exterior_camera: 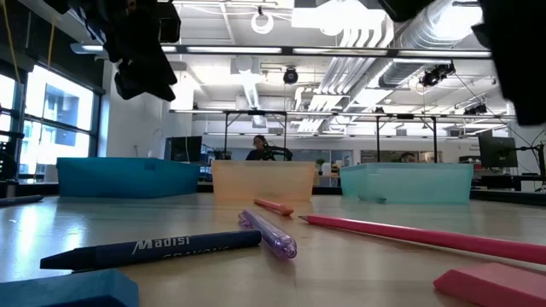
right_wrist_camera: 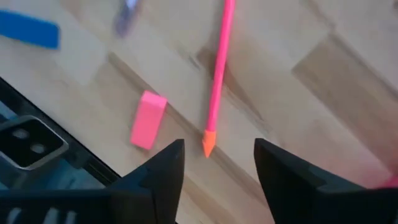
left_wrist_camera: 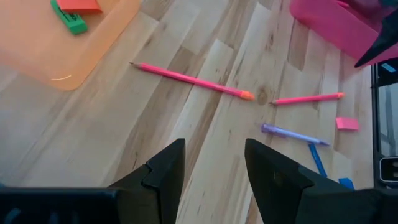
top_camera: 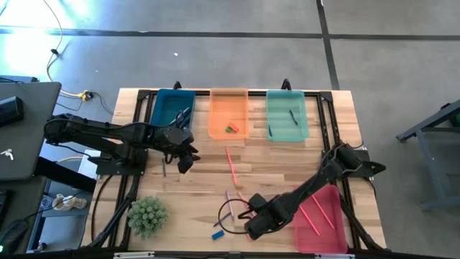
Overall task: Sort crayons/erasers/pens/pencils in bins
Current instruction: Put the pink colored pencil into the pink bin
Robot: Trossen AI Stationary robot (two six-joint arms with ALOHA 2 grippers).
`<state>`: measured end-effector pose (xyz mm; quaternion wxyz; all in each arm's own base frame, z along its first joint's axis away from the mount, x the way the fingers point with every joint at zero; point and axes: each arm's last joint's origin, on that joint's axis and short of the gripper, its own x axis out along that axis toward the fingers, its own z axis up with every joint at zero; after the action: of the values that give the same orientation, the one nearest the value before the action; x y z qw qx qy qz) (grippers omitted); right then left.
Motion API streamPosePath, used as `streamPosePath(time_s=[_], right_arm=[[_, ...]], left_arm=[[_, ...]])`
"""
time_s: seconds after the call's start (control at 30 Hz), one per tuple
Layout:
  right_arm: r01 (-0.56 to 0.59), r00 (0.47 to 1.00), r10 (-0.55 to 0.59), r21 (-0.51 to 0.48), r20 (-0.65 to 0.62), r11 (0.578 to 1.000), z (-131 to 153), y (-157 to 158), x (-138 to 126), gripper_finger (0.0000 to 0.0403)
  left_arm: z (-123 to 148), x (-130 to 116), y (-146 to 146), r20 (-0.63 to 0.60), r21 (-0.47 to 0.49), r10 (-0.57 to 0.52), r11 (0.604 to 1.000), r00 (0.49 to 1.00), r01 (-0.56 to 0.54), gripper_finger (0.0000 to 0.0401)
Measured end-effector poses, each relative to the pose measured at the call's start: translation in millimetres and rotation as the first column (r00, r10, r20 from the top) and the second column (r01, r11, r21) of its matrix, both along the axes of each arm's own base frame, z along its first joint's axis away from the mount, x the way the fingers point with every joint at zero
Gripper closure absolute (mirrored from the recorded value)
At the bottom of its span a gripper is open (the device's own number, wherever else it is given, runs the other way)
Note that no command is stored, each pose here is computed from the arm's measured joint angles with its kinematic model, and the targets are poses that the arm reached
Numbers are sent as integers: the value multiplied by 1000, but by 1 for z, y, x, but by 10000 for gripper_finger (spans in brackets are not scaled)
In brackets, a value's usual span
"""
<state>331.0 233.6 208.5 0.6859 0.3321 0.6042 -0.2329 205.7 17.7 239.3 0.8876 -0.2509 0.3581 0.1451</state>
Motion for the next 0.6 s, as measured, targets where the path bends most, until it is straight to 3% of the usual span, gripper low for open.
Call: streamPosePath(time_s=[0.2,0.6], right_arm=[[48,997,-47,11,-54,999,-20,5,4,205],[94,992,-89,57,-87,994,-51,16,13,231]], left_arm=[[0,0,0,1,-8,14,1000,1000,-14,247],[0,0,1,1,2,24,1000,1000,-24,247]])
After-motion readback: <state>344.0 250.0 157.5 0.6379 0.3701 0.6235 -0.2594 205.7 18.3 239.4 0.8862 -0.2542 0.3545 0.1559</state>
